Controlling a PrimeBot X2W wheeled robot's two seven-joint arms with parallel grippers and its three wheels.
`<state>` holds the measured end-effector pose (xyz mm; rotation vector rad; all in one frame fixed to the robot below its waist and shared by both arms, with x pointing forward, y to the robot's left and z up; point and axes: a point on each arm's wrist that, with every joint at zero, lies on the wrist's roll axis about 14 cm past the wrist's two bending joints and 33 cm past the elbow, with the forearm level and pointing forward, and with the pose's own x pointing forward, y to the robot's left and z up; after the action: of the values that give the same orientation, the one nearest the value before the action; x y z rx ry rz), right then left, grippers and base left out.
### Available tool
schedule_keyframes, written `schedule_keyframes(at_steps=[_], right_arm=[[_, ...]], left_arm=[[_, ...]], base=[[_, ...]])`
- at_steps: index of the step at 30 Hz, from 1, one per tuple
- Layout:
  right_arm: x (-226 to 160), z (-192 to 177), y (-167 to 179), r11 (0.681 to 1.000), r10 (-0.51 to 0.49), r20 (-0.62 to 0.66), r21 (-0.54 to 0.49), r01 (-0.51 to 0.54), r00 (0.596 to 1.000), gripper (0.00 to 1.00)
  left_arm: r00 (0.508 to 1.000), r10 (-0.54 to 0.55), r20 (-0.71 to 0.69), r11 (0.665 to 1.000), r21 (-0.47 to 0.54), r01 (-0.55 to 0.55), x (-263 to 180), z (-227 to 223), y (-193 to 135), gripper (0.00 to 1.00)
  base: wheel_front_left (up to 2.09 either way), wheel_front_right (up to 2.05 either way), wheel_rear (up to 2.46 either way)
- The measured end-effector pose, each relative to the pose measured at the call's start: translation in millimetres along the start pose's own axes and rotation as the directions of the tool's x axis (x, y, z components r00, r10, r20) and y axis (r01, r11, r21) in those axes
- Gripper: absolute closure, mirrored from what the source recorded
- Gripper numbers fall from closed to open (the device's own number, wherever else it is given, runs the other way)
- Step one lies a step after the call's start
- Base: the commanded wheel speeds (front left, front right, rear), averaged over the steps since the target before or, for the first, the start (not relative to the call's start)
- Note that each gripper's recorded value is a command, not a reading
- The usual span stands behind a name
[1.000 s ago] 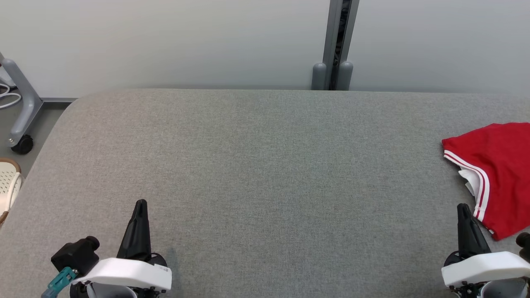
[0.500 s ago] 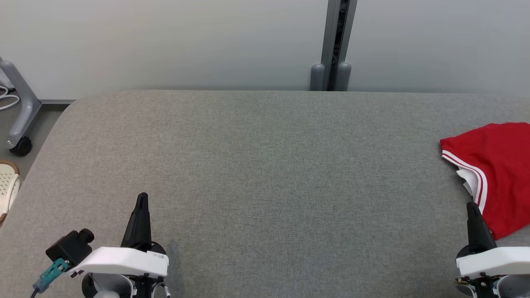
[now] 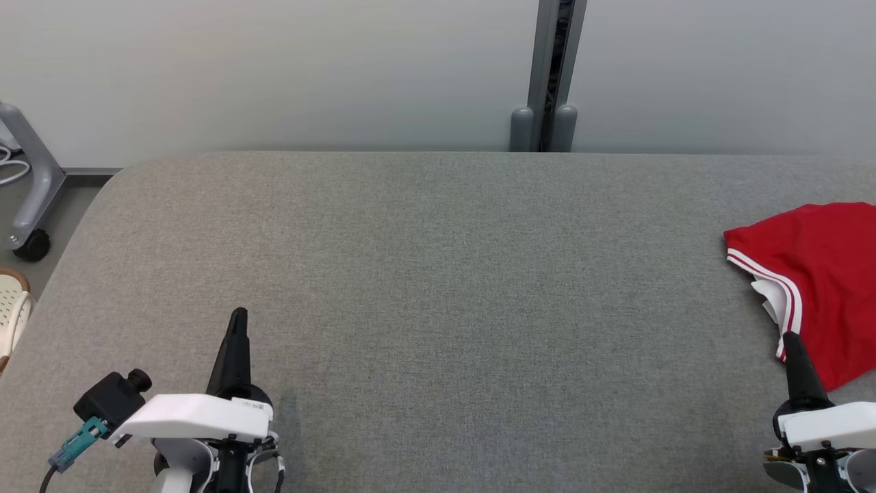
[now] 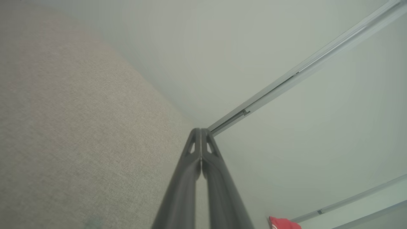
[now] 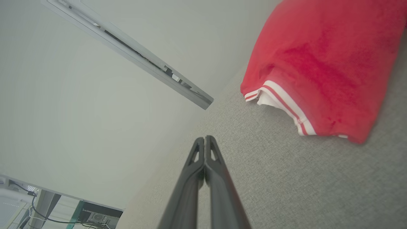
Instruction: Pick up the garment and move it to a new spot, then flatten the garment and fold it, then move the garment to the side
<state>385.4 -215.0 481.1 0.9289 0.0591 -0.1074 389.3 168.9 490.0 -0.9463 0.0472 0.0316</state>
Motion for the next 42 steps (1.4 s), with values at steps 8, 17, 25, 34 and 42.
schedule_keyframes(at_steps=[8,17,25,34,42], right_arm=[[1,5,-1,0.996,-0.002,0.003,0.090,0.002,1.000,1.00],[1,10,-4,0.983,-0.006,0.008,0.186,0.004,1.000,1.00],[2,16,-3,0.965,0.001,0.017,0.263,-0.005,1.000,1.00],[2,22,-3,0.941,0.007,0.024,0.339,-0.015,1.000,1.00],[2,27,-4,0.915,0.015,0.032,0.402,-0.027,0.999,1.00]], left_arm=[[1.000,-0.008,-0.011,0.996,-0.086,0.007,5,-1,-4,1.00],[1.000,-0.018,-0.024,0.984,-0.179,0.013,9,-3,-8,1.00],[0.999,-0.027,-0.030,0.968,-0.252,0.018,13,-3,-12,1.00],[0.999,-0.038,-0.038,0.944,-0.329,0.024,17,-4,-17,1.00],[0.998,-0.047,-0.045,0.920,-0.390,0.026,20,-5,-20,1.00]], base=[[0.00,0.00,0.00],[0.00,0.00,0.00],[0.00,0.00,0.00],[0.00,0.00,0.00],[0.00,0.00,0.00]])
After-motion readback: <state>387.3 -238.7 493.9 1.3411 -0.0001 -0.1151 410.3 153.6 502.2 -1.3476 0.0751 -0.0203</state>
